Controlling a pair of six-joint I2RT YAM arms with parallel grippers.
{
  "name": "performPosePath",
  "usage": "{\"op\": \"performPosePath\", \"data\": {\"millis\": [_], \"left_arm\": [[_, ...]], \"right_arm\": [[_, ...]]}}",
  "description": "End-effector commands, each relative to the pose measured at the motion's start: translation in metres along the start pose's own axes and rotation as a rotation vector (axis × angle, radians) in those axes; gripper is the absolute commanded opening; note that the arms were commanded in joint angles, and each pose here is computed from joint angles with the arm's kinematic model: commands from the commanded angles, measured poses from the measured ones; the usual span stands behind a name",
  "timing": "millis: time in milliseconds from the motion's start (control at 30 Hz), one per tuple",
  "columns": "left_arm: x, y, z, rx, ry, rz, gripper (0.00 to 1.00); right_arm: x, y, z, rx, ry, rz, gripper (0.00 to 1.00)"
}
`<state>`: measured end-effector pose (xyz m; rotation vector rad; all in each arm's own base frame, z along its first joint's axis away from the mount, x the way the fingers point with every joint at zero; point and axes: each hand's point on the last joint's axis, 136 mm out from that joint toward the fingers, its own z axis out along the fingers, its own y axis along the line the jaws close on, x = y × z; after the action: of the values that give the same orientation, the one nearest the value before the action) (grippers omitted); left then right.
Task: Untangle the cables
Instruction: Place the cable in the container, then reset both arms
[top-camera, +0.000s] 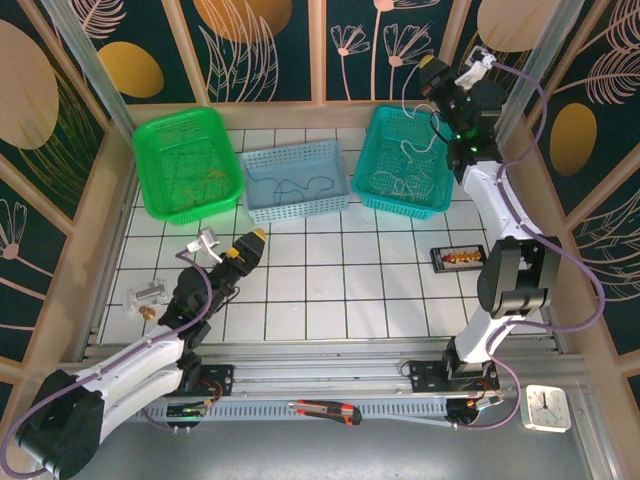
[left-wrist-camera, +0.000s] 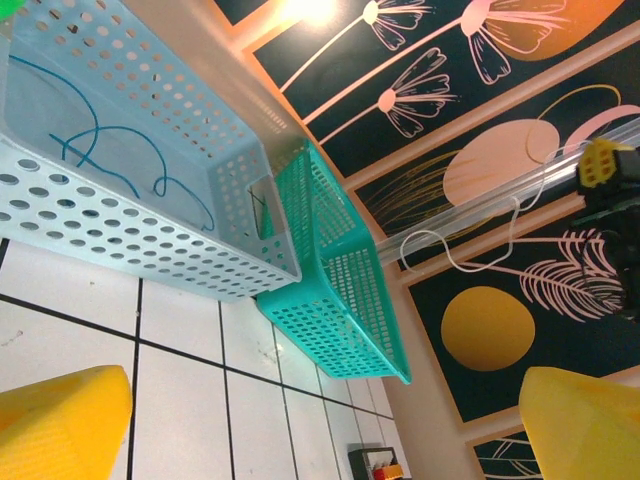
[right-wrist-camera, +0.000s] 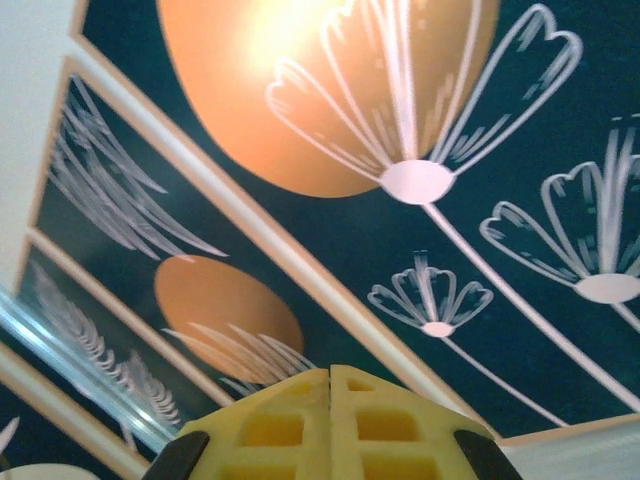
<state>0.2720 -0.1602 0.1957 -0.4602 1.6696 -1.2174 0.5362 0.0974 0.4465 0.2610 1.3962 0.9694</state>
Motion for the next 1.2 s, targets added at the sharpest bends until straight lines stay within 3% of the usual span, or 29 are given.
{"op": "performPosePath", "data": {"millis": [0, 67, 100, 167, 267, 300, 367, 533, 800, 1000, 1167], "left_arm": [[-0.006, -0.010, 0.004, 0.015, -0.008, 0.007, 0.99], [-0.006, -0.013, 0.006, 0.021, -0.002, 0.010, 0.99], [-0.005, -0.014, 0.007, 0.024, 0.004, 0.012, 0.99], [-0.004, -0.016, 0.008, 0.031, 0.015, 0.014, 0.99], [-0.003, -0.021, 0.011, 0.042, 0.033, 0.022, 0.99], [-0.002, -0.022, 0.011, 0.044, 0.040, 0.027, 0.99], [-0.001, -0.025, 0.013, 0.047, 0.049, 0.040, 0.99], [-0.004, -0.029, 0.015, 0.039, 0.054, 0.087, 0.99], [-0.015, -0.028, 0.013, 0.003, 0.006, 0.153, 0.99], [-0.049, -0.020, 0.000, -0.115, -0.154, 0.284, 0.99], [-0.090, -0.014, -0.016, -0.279, -0.324, 0.517, 0.99]], "right_arm": [[0.008, -0.032, 0.004, 0.071, -0.029, -0.072, 0.00], [0.029, -0.059, 0.003, 0.131, 0.004, -0.080, 0.00], [0.039, -0.071, 0.002, 0.156, 0.024, -0.083, 0.07], [0.059, -0.091, 0.000, 0.198, 0.072, -0.086, 0.41], [0.071, -0.100, -0.007, 0.224, 0.103, -0.100, 0.74], [0.071, -0.097, -0.010, 0.224, 0.102, -0.106, 0.84], [0.068, -0.087, -0.016, 0.216, 0.100, -0.125, 0.91], [0.059, -0.062, -0.036, 0.205, 0.103, -0.160, 0.99], [0.077, -0.038, -0.097, 0.211, 0.124, -0.205, 0.99], [0.102, -0.051, -0.161, 0.318, 0.137, -0.245, 0.99], [0.110, -0.091, -0.214, 0.524, 0.094, -0.318, 0.99]]}}
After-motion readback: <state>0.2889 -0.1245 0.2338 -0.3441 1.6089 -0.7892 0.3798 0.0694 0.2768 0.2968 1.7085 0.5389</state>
